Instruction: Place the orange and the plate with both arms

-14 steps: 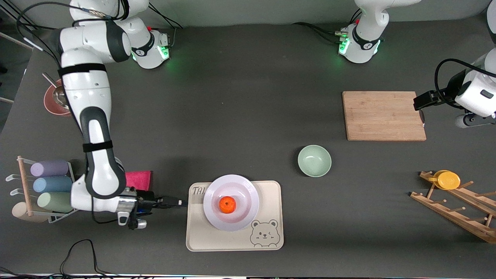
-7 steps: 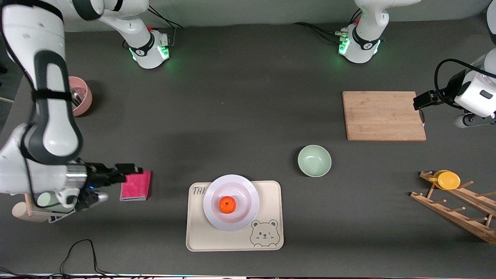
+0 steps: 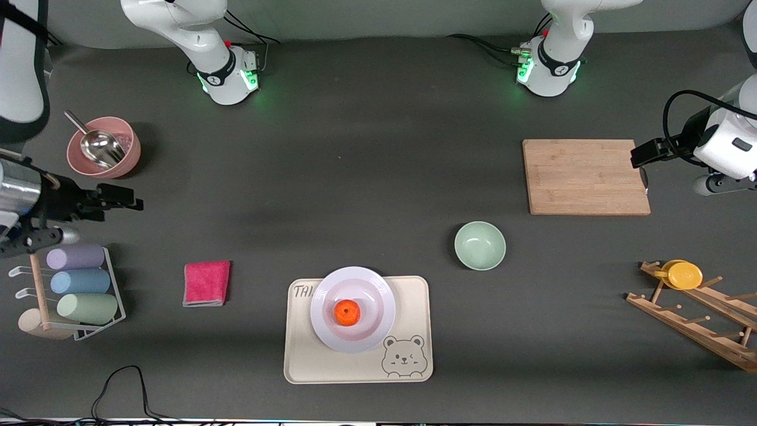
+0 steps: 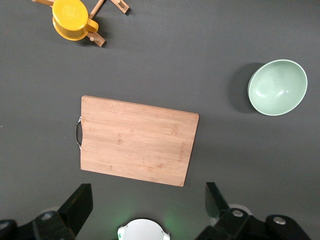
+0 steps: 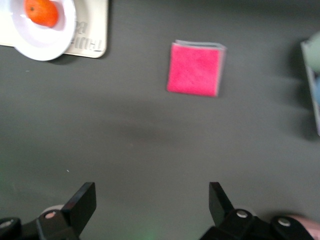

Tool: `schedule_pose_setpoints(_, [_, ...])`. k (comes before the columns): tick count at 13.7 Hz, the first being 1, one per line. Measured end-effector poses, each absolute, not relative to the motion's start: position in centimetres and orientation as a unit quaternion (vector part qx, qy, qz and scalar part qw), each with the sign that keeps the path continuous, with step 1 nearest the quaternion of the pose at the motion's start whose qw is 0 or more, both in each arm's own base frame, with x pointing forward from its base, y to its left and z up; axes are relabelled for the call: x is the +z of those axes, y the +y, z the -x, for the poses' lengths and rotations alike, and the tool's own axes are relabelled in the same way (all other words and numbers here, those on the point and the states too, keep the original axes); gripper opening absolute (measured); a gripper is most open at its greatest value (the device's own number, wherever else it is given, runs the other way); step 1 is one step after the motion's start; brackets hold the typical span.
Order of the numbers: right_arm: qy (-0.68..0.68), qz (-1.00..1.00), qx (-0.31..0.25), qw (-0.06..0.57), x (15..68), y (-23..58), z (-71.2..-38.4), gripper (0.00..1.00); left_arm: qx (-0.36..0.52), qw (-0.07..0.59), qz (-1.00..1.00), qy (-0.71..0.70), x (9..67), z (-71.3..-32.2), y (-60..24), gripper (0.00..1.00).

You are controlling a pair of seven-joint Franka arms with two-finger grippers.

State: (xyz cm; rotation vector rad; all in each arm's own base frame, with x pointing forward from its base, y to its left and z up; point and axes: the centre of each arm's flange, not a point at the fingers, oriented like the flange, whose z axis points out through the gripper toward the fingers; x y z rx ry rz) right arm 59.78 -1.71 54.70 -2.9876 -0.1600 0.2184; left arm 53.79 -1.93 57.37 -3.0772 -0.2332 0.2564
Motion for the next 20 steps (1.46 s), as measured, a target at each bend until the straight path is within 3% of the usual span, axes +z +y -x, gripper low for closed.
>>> schedule_pose_setpoints(5, [-0.027,0.998,0.06,0.021,57.0,-1.5,-58.6,1.0,0.083,0.022,0.993,-0.076,57.4,-53.8,-1.9,1.0])
schedule_pose_setpoints(20, [-0.007,0.999,0.048,0.018,56.8,-2.1,-59.4,1.0,0.078,0.024,0.993,-0.079,58.3,-53.6,-1.5,1.0])
